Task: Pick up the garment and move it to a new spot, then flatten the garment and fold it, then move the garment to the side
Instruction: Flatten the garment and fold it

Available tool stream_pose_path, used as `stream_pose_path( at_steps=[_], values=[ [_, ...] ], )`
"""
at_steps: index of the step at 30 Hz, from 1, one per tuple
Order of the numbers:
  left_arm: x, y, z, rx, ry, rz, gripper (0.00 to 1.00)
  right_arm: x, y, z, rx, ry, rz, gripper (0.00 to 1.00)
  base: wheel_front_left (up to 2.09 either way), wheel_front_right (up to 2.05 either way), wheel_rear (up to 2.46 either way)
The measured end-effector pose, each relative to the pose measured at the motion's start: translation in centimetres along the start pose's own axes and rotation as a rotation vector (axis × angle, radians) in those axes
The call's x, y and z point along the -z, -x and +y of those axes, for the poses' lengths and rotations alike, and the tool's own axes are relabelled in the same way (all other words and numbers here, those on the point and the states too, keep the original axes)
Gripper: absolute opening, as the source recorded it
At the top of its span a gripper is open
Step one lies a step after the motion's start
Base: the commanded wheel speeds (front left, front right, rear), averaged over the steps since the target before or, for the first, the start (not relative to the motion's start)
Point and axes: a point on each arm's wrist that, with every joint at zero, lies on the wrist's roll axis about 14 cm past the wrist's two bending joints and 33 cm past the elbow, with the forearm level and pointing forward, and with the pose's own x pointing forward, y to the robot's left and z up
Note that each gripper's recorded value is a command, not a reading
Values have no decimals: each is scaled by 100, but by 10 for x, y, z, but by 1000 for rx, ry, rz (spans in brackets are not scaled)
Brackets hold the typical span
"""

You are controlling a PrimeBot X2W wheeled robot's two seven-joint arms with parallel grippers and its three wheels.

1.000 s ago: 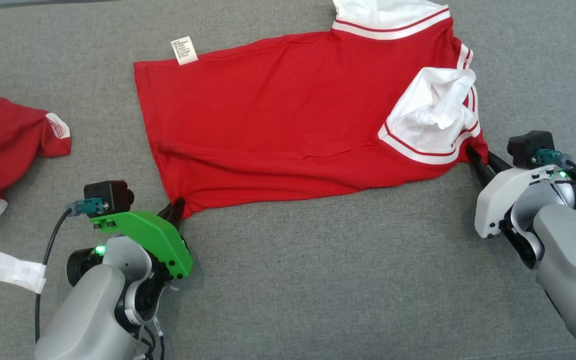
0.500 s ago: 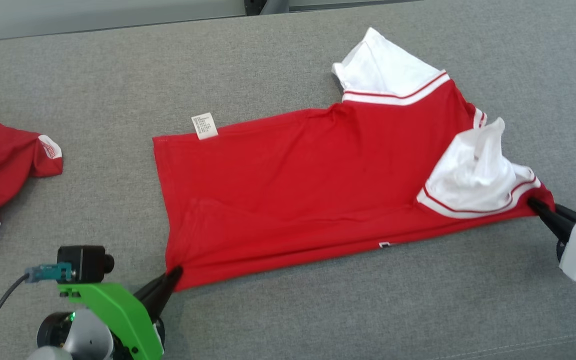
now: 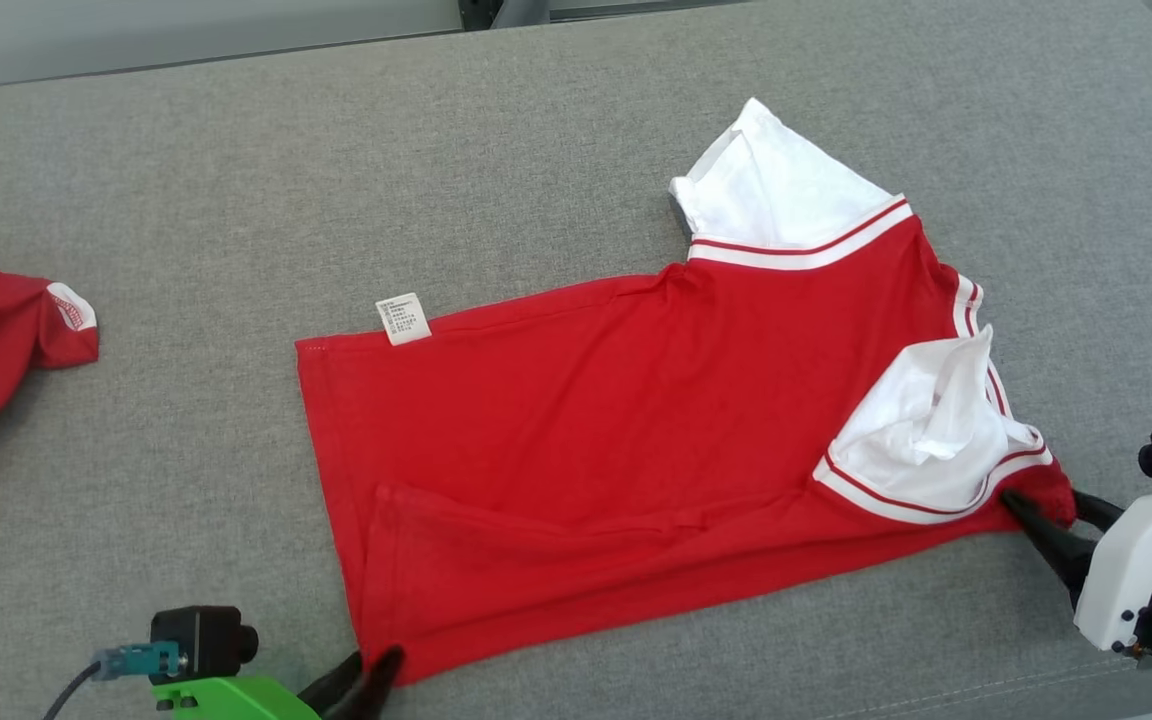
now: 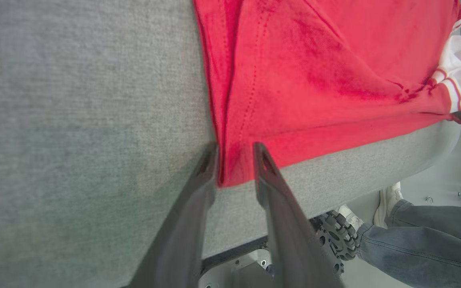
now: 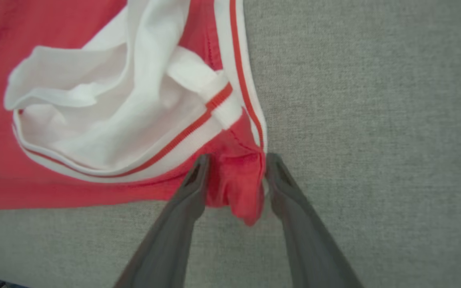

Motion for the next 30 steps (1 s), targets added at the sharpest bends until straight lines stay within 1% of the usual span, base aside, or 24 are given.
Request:
stream_pose_path(
  at_steps=[3,6,9,12,14,16,19,20,22,25,30],
  values=[
    [1,3,-1,-6,5,-23,100,-8,2,-1,7,33,-24,100,0,0,0],
    [-11,6,0,-21,-11,-76,100,-36,5,-4,16,89,-102,100,0,0,0],
    [-39,7,3,-42,-42,-164,100,-76,4,1,7,141,-203,100,0,0,0],
    [-84,-2,-1,-44,-96,-272,100,-118,-5,8,11,222,-288,100,0,0,0],
    [-107,-14,-4,-43,-118,-309,100,-137,-18,19,-5,241,-314,100,0,0,0],
    [-124,-28,0,-58,-127,-318,100,-152,-39,35,-30,265,-315,100,0,0,0],
    [-138,-53,0,-59,-150,-280,100,-178,-71,50,-33,301,-325,100,0,0,0],
    [-140,-61,1,-62,-173,-262,100,-185,-82,55,-34,308,-324,100,0,0,0],
    [-145,-74,7,-74,-183,-232,100,-190,-106,62,-36,318,-298,100,0,0,0],
    [-147,-91,15,-84,-194,-195,100,-189,-137,66,-24,363,-244,100,0,0,0],
    [-147,-102,22,-73,-192,-158,100,-180,-178,83,-54,386,-176,100,0,0,0]
  ],
)
